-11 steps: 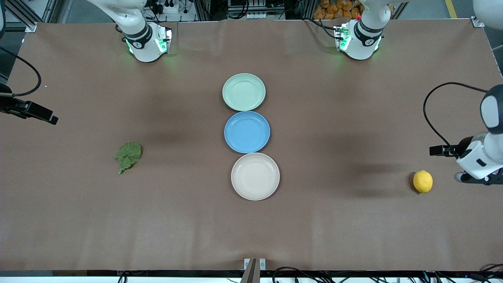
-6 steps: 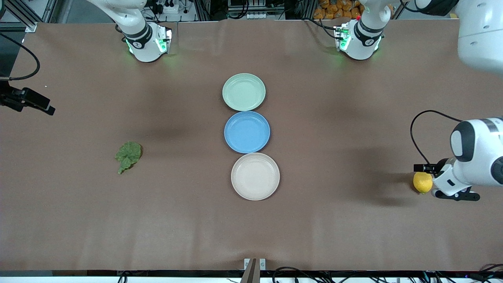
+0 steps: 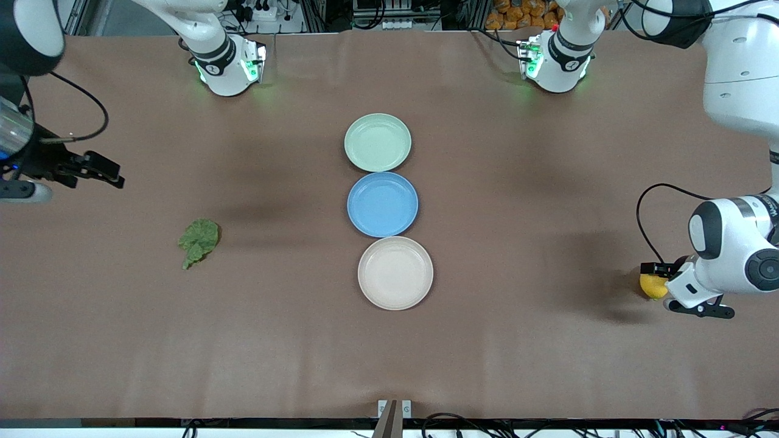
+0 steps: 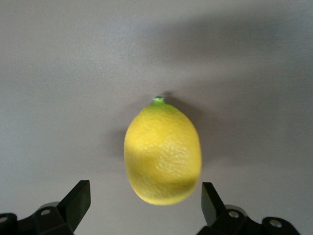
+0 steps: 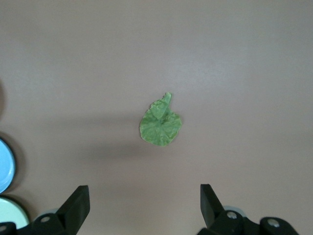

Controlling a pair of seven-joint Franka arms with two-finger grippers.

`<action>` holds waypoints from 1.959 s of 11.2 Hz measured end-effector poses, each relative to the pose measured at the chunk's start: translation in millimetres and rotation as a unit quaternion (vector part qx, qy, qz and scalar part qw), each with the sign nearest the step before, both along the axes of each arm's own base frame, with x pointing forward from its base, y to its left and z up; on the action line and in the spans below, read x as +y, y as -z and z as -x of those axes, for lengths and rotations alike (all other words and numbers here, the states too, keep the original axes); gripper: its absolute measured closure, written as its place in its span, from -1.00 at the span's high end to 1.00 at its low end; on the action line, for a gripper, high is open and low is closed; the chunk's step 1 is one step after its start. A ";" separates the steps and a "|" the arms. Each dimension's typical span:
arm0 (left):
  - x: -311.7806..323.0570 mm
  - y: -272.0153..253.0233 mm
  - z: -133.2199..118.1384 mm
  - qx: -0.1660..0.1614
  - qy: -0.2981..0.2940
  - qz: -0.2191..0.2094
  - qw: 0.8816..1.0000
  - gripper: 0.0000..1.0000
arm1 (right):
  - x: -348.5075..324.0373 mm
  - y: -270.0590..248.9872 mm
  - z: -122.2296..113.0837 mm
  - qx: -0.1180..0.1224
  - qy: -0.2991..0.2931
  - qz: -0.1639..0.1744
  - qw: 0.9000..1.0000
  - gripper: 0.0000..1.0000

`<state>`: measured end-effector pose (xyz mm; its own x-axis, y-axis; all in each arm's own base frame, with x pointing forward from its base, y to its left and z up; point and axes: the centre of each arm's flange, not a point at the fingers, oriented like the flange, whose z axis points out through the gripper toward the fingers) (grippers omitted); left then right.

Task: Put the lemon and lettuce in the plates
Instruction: 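Grasp the lemon with the left gripper while the right gripper grasps the lettuce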

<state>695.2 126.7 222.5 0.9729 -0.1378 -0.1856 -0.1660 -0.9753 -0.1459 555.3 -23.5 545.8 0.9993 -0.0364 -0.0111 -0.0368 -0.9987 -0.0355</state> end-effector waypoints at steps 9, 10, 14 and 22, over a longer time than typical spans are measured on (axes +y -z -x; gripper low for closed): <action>-9.2 24.5 -7.4 -0.013 0.011 0.009 1.000 0.38 | -3.6 218.1 7.1 -0.033 -0.001 0.001 0.999 1.00; -21.7 18.9 -13.3 -0.023 0.015 0.021 0.999 0.38 | -4.5 239.6 4.4 -0.028 0.000 -0.002 1.000 1.00; -89.7 -29.0 -36.3 -0.072 0.033 0.083 0.993 0.38 | -5.7 302.7 -3.6 -0.038 0.005 -0.006 0.999 0.94; -146.1 -110.0 29.5 -0.039 0.046 0.092 0.994 0.38 | -10.3 370.7 -1.3 -0.040 0.014 -0.010 0.999 -0.22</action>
<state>665.7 -19.4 332.4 0.9649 -0.2520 -0.0743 -0.2515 -0.9677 0.0169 556.6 -33.8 175.2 0.9956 -0.0645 0.0682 -0.0605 -0.9964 -0.0587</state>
